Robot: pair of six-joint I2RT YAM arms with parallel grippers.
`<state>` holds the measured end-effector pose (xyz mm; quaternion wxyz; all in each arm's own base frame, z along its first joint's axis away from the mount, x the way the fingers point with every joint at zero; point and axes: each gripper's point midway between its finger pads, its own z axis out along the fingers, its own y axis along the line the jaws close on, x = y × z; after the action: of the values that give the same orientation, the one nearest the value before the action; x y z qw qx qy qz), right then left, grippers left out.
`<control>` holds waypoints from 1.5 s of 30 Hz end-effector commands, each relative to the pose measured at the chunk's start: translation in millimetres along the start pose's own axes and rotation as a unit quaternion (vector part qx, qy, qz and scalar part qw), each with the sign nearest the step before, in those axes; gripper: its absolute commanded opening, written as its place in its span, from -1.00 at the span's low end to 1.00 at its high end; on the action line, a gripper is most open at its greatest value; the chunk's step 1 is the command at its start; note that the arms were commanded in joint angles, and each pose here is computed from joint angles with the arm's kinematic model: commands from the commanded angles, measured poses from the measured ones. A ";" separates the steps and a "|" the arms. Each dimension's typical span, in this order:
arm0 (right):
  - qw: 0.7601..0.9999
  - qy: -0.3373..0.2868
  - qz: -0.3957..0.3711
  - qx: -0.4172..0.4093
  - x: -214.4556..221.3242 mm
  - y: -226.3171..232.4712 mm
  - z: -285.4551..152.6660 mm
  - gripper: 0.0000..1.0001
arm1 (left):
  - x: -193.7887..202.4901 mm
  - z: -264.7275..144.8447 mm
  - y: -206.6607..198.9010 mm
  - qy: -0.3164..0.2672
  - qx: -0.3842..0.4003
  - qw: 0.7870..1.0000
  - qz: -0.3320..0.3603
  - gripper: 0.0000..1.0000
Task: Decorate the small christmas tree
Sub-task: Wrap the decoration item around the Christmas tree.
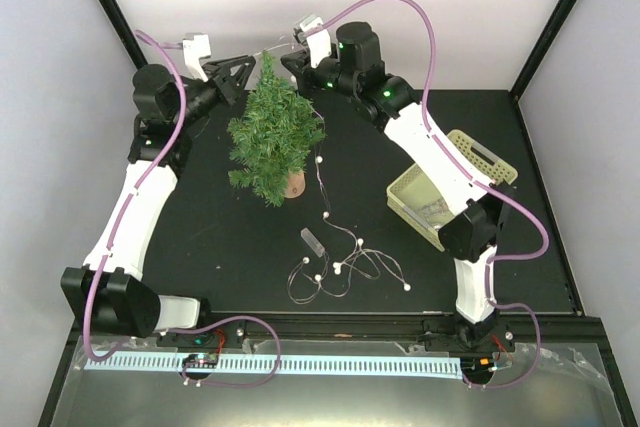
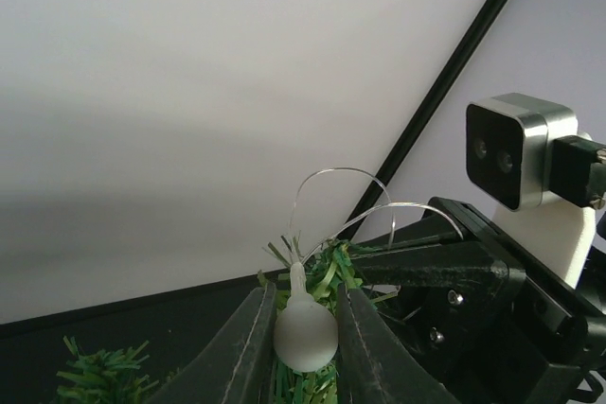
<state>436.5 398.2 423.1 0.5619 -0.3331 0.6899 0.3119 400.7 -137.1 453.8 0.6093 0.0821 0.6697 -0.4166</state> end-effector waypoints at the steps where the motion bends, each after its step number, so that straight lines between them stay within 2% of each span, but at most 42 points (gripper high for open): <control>1: 1.000 0.000 -0.011 -0.012 -15.3 9.1 -21.1 -0.96 | 1.1 -7.6 -3.3 0.005 -0.003 1.000 -0.007 -0.66; 11: 1.000 0.003 -0.008 -0.002 -16.6 3.3 -13.2 -0.98 | 1.9 1.3 6.4 0.004 -0.007 1.000 -0.028 -0.67; 19: 0.999 0.045 0.013 -0.005 -2.9 9.1 -29.5 -0.94 | 14.2 -7.9 -6.4 0.025 0.017 0.999 -0.037 -0.64; 23: 0.998 0.058 0.027 -0.029 -3.2 21.8 -41.9 -0.88 | 17.7 -16.6 -20.6 0.027 0.044 0.998 -0.041 -0.59; 32: 0.990 0.073 0.067 -0.100 0.6 51.9 -62.3 -0.72 | 28.9 -22.1 -24.1 0.040 0.053 0.997 -0.041 -0.49; 38: 0.976 0.080 0.109 -0.172 4.4 76.3 -67.1 -0.51 | 30.7 -23.2 -25.9 0.043 0.058 0.997 -0.040 -0.49; 42: 0.971 0.082 0.140 -0.177 9.6 77.0 -61.5 -0.51 | 34.1 -23.5 -24.0 0.048 0.054 0.997 -0.037 -0.50; 45: 0.970 0.086 0.154 -0.166 16.2 71.9 -55.3 -0.64 | 36.4 -25.1 -23.4 0.051 0.049 0.997 -0.032 -0.50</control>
<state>346.7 392.9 412.1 0.3878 -0.3547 0.7222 0.4496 368.7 -150.9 422.8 0.5446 0.0948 0.6881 -0.4700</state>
